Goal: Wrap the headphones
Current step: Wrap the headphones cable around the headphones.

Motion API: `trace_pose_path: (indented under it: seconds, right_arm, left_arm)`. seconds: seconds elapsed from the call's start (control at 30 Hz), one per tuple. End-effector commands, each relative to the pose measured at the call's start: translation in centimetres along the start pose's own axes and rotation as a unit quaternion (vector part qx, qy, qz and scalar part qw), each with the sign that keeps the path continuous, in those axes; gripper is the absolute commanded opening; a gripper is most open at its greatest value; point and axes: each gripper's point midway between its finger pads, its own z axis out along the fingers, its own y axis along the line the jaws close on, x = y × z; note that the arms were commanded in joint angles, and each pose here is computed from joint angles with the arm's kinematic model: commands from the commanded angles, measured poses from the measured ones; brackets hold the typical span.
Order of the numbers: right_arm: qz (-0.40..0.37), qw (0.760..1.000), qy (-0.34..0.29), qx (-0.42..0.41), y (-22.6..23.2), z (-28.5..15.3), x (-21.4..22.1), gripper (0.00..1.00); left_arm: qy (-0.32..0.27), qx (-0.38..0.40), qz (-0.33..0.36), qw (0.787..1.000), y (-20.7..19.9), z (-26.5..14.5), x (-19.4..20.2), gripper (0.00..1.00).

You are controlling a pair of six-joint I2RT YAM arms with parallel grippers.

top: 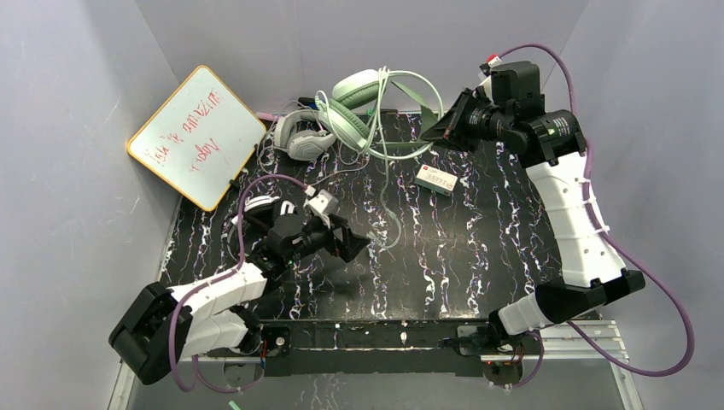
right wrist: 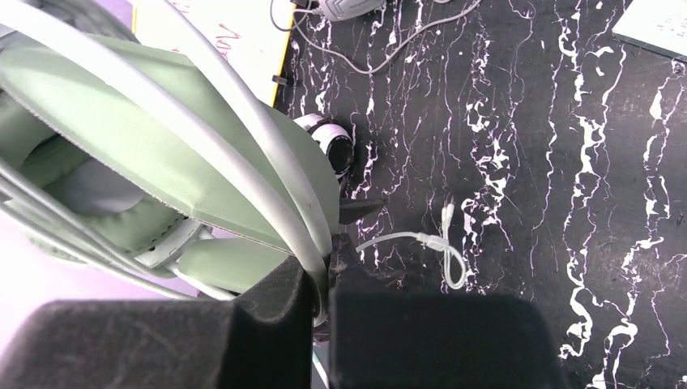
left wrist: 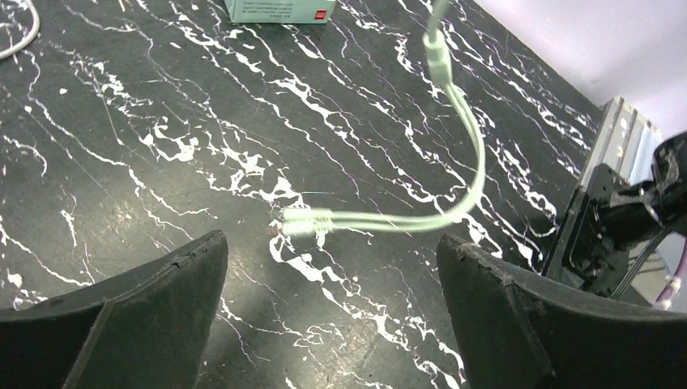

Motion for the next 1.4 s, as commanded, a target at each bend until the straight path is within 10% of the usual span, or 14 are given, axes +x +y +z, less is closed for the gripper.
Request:
trace_pose_path:
  seconds: [0.0,0.13,0.93,1.37]
  right_arm:
    - [-0.014,0.997,-0.036,-0.066,3.6,-2.3,-1.6,0.01]
    - [-0.012,0.998,-0.034,-0.055,3.1,-2.0,-1.6,0.01]
    - [0.008,1.000,0.006,-0.005,-2.1,0.6,2.2,0.01]
    - [-0.007,0.998,-0.008,-0.058,1.8,-3.0,1.3,0.01]
  left_arm:
    - [-0.035,-0.031,-0.057,0.997,0.5,0.6,-1.8,0.98]
    - [-0.051,-0.009,-0.088,0.995,-0.4,0.6,-1.4,0.98]
    - [0.023,0.093,0.226,0.969,-2.6,1.0,0.3,0.99]
    - [0.048,0.200,0.386,0.899,-3.4,2.0,4.0,0.99]
